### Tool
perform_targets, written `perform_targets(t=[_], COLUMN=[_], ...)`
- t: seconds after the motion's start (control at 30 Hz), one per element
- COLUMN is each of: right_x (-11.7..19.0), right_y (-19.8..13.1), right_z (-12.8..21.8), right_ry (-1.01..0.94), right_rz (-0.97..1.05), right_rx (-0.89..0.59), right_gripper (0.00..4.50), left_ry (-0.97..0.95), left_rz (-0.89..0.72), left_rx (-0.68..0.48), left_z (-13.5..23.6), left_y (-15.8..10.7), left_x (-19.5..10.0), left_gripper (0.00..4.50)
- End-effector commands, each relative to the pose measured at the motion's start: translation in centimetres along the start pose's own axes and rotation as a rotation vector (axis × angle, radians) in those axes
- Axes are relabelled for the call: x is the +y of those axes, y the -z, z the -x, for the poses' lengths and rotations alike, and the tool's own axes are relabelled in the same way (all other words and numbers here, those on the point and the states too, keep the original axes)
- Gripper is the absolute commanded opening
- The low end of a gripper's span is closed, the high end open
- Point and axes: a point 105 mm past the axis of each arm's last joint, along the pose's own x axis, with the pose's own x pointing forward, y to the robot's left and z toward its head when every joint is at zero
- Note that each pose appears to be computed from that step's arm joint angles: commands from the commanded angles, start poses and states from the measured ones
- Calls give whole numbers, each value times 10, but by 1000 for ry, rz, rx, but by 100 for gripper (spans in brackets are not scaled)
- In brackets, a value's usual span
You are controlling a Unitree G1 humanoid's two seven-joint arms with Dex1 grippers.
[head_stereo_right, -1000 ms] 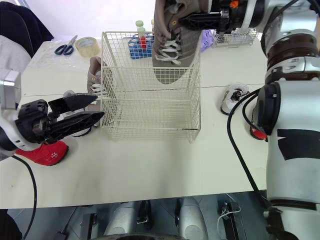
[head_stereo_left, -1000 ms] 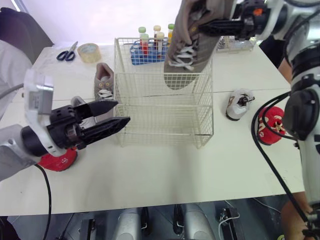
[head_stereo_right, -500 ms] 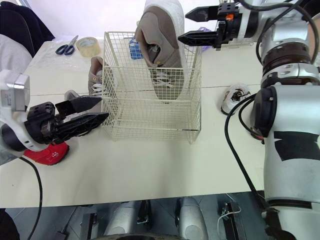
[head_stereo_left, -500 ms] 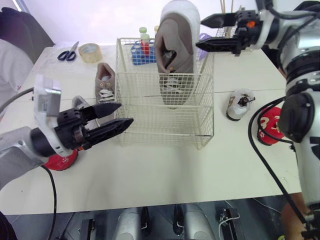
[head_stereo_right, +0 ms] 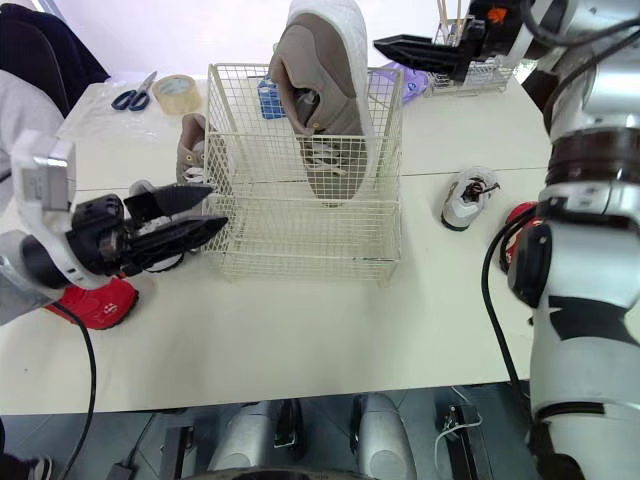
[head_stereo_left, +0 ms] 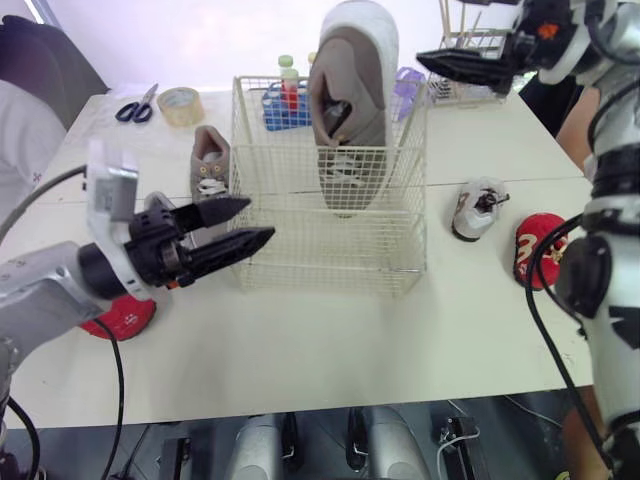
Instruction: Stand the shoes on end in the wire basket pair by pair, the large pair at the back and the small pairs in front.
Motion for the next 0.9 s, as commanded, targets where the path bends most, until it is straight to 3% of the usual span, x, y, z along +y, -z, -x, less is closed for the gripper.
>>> perform_targets(t=[0.03, 0.1, 0.2, 0.27, 0.4, 0.6, 0.9], right_x=[14, 28, 62, 78, 114, 127, 136], right_y=[-51, -68, -85, -73, -34, -18, -15], right_z=[1, 4, 12, 6, -2, -3, 12], right_ry=[-17, -105, -340, -403, -527, -558, -469], right_rz=[18, -120, -323, -358, -339, -297, -313], right_rx=[-146, -235, -334, -261, -39, 42, 108], right_gripper=[450, 450, 450, 450, 450, 450, 450], left_ry=[-37, -122, -389, -598, -673, -596, -536], left_rz=[-18, -42, -91, -79, 40, 169, 206], left_rx=[-92, -134, -170, -158, -19, 104, 388], left_z=[6, 12, 35, 57, 70, 57, 36], left_y=[-23, -37, -57, -62, -44, -27, 29], left_x=[14, 32, 83, 127, 178, 217, 227], left_gripper=[403, 443, 443, 443, 443, 443, 443])
